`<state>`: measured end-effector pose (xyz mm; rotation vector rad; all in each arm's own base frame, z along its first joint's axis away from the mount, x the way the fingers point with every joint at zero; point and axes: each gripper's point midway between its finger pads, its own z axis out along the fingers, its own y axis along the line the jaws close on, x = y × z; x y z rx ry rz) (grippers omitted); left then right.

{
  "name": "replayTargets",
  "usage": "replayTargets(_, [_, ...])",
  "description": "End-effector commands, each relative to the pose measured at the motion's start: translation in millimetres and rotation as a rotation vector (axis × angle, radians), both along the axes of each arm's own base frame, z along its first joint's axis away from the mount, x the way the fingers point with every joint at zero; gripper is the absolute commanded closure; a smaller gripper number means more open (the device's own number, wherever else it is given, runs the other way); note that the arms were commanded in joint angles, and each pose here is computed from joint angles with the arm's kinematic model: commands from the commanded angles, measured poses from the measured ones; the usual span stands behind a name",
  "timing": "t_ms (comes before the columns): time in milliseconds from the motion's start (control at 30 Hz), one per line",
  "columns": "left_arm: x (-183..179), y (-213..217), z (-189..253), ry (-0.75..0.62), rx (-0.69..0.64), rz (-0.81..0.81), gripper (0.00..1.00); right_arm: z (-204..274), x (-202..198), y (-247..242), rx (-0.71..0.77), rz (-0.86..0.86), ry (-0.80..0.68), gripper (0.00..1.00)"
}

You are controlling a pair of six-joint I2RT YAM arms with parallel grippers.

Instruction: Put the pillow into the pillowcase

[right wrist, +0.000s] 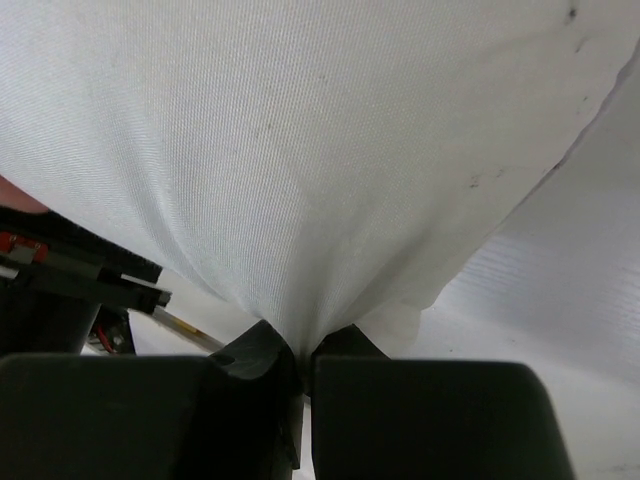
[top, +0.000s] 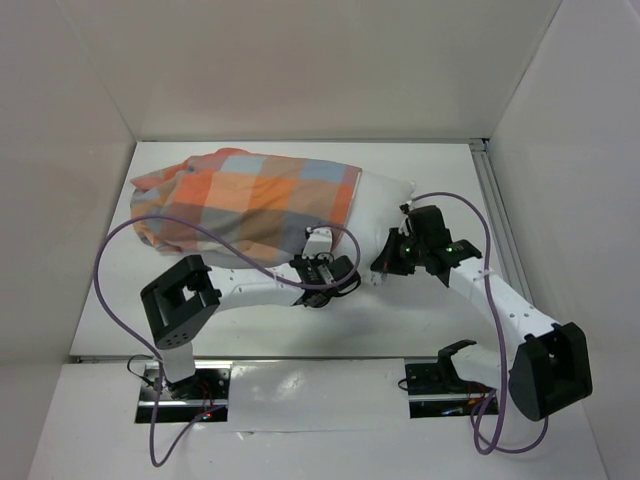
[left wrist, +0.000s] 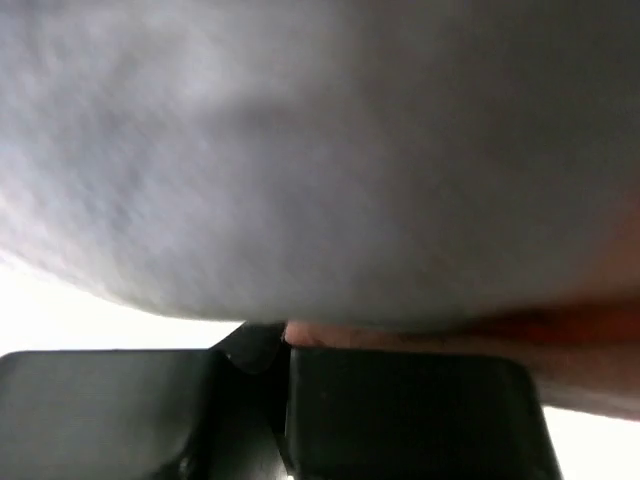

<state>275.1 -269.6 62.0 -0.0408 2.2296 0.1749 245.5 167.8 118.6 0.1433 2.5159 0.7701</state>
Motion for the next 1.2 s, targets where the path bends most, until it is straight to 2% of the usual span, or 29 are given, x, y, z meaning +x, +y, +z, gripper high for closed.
replayTargets(0, [-4,-30,48,-0.026,-0.098,-0.093,1.0,34,29,14,0.055,0.01,-0.128,1.0])
replayTargets(67, [-27,-71,77,-0.026,-0.148,-0.275,1.0,32,31,24,0.089,0.023,-0.11,1.0])
replayTargets(167, [-50,-145,139,-0.003,-0.352,-0.567,1.0,29,38,34,0.132,0.035,-0.101,1.0])
replayTargets(233, [-66,-170,162,0.016,-0.417,-0.733,1.0,34,47,38,0.149,0.028,-0.124,1.0])
replayTargets(333, [-65,-191,216,-0.016,-0.515,-0.855,1.0,41,57,46,0.185,0.034,-0.14,1.0])
replayTargets(400, [-36,-184,239,-0.044,-0.549,-0.854,1.0,53,63,50,0.2,0.042,-0.162,1.0])
replayTargets(433, [-32,-185,262,-0.044,-0.596,-0.89,1.0,64,66,49,0.2,0.036,-0.181,1.0])
replayTargets(500, [-7,-166,292,-0.088,-0.602,-0.878,1.0,83,64,44,0.182,0.038,-0.236,1.0])
replayTargets(567, [-4,-149,327,-0.11,-0.598,-0.881,1.0,93,54,35,0.148,0.043,-0.25,1.0])
replayTargets(600, [-3,-140,338,-0.119,-0.585,-0.88,1.0,96,49,30,0.128,0.035,-0.259,1.0])
replayTargets(633, [-2,-129,367,-0.164,-0.601,-0.868,1.0,101,34,22,0.11,0.03,-0.255,1.0])
replayTargets(700, [-7,-111,369,-0.126,-0.57,-0.839,1.0,98,19,8,0.064,0.006,-0.24,1.0])
replayTargets(733, [-15,-101,390,-0.161,-0.589,-0.845,1.0,107,8,2,0.064,-0.001,-0.258,1.0])
replayTargets(767, [-17,-92,399,-0.172,-0.597,-0.844,1.0,96,-9,-5,0.041,0.0,-0.199,1.0])
replayTargets(833, [-34,-82,415,-0.165,-0.646,-0.856,1.0,99,-28,-16,0.018,-0.009,-0.198,1.0])
replayTargets(867, [-48,-77,436,-0.184,-0.691,-0.901,1.0,96,-43,-24,-0.01,-0.016,-0.148,1.0])
replayTargets(900, [-57,-76,435,-0.139,-0.714,-0.905,1.0,101,-51,-28,-0.018,-0.023,-0.144,1.0])
replayTargets(933, [-67,-74,446,-0.14,-0.748,-0.932,1.0,92,-67,-37,-0.057,-0.028,-0.07,1.0])
replayTargets(1000, [-77,-82,439,-0.034,-0.821,-0.975,1.0,104,-80,-43,-0.068,-0.041,-0.049,1.0])
replayTargets(1133, [-29,-93,386,0.113,-0.839,-0.941,1.0,105,-94,-44,-0.063,-0.044,0.02,1.0])
replayTargets(1167, [10,-99,360,0.143,-0.826,-0.894,1.0,105,-86,-41,-0.06,-0.044,0.013,1.0])
